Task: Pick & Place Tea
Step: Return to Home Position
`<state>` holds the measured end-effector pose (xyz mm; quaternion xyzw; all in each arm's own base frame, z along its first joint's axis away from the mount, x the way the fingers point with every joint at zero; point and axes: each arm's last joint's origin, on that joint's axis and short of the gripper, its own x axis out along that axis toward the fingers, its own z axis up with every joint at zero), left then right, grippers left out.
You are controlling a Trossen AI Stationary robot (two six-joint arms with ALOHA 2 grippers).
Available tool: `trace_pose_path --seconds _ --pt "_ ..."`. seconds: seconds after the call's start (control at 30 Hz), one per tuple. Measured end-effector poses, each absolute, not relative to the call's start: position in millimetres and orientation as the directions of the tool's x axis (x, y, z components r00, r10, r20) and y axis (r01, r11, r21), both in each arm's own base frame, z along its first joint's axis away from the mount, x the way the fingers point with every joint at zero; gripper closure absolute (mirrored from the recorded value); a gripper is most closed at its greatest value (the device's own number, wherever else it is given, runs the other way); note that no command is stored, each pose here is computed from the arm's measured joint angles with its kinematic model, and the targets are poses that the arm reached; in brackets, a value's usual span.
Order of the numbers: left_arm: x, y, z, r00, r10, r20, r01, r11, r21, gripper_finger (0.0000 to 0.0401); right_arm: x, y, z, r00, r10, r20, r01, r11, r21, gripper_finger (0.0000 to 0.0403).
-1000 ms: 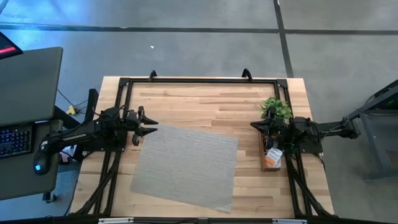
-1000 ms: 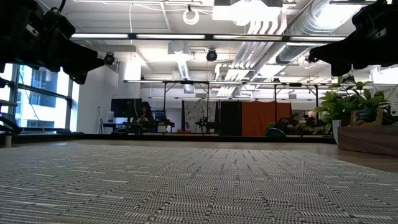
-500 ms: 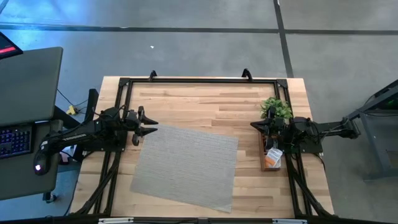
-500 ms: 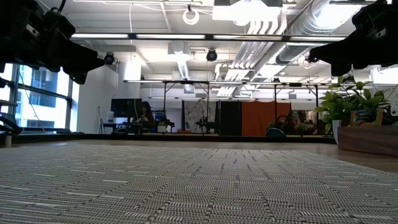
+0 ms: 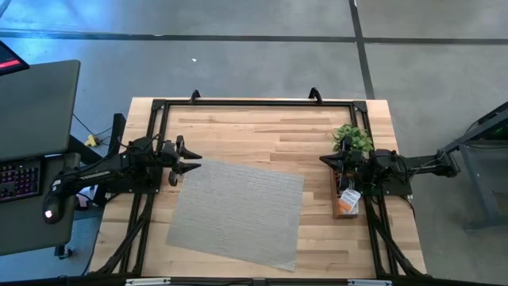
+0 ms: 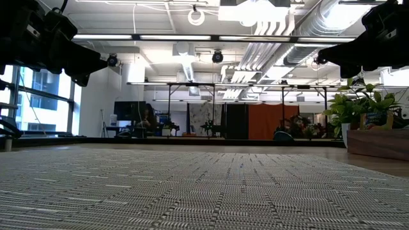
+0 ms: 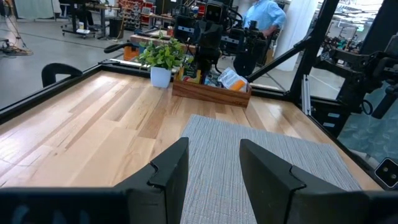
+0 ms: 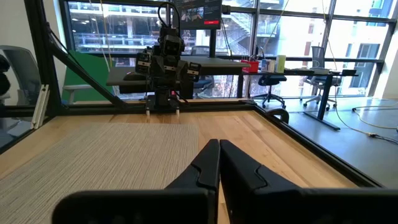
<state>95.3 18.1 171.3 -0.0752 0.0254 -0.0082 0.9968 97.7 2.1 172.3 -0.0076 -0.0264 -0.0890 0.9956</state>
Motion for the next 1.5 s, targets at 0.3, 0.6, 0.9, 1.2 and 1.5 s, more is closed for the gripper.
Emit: trace_pose_path --seconds 0.3,0.6,0.9,1.2,1.5 --pt "95.4 18.1 171.2 0.999 -0.020 -0.050 0.012 0.989 -0.150 0.0259 97.7 2.1 172.3 0.983 -0.177 0.054 0.177 0.984 -0.010 0.0396" --pt "95.4 18.2 171.3 0.999 -0.020 -0.050 0.012 0.989 -0.150 0.0259 97.7 2.1 172.3 0.983 -0.177 0.054 0.178 0.984 -0.010 0.0394" --pt "95.3 18.1 171.3 0.999 -0.020 -0.049 0.012 0.989 -0.150 0.0259 97.7 2.1 172.3 0.983 -0.177 0.054 0.177 0.984 -0.010 0.0399" --pt "95.3 18.2 171.3 0.999 -0.020 -0.050 0.012 0.989 -0.150 0.0259 97.7 2.1 172.3 0.983 -0.177 0.054 0.177 0.984 -0.010 0.0392" --pt "95.4 18.2 171.2 0.999 -0.020 -0.050 0.012 0.989 -0.150 0.0259 97.7 2.1 172.3 0.983 -0.177 0.054 0.177 0.984 -0.010 0.0396"
